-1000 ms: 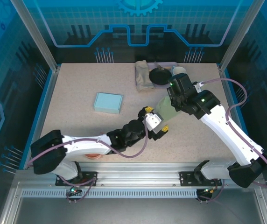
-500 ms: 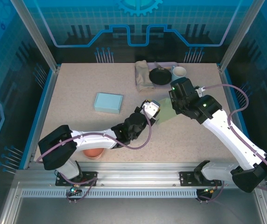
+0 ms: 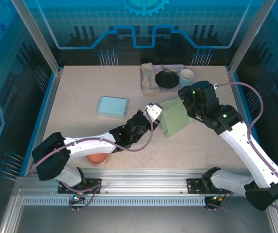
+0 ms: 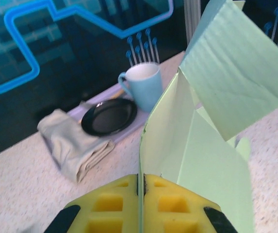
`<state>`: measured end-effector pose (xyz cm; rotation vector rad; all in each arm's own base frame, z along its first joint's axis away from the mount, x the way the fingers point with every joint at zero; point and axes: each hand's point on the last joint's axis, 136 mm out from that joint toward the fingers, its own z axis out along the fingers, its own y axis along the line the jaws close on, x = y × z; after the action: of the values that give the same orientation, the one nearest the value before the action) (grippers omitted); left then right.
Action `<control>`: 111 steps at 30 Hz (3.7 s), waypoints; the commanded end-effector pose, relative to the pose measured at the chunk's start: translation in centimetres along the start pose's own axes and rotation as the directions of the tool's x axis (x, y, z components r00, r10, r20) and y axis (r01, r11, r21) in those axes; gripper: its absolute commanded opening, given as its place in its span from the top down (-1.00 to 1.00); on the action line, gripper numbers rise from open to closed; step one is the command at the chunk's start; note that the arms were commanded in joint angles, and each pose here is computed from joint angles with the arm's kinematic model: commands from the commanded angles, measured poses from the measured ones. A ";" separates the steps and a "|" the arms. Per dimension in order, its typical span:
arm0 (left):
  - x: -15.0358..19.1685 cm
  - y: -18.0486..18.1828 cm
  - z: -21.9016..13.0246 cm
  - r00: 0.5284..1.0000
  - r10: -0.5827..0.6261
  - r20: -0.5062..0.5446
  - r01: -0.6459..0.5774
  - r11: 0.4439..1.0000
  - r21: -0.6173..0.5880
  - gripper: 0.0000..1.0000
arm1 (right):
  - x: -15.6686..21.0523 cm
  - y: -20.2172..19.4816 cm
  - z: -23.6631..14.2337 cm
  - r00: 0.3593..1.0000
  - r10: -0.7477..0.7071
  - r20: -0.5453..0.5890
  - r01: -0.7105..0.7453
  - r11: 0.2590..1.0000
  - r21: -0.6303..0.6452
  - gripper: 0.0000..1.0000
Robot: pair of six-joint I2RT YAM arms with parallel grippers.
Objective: Fold the paper box
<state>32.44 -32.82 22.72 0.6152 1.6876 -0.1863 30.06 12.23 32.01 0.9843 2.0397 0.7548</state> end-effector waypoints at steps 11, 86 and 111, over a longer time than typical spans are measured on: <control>0.5 6.4 -7.2 0.953 -0.173 -0.250 0.210 0.969 0.129 1.00 | 5.5 6.8 -4.8 0.027 -0.937 0.348 0.851 -0.161 -0.499 -0.23; -4.1 9.8 -10.5 0.987 -0.070 -0.142 0.082 0.993 0.084 -0.27 | 9.5 0.1 2.6 -0.712 -0.686 0.151 0.543 -0.674 -0.501 1.00; -4.1 9.3 -7.3 0.983 -0.133 -0.129 0.142 0.988 0.060 -0.34 | 14.3 -1.8 0.5 -0.654 -0.674 0.345 0.407 -0.697 -0.590 1.00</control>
<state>29.09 -23.93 27.98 0.6932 1.9075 -0.3818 26.01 21.56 24.61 -1.9560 1.6817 0.0960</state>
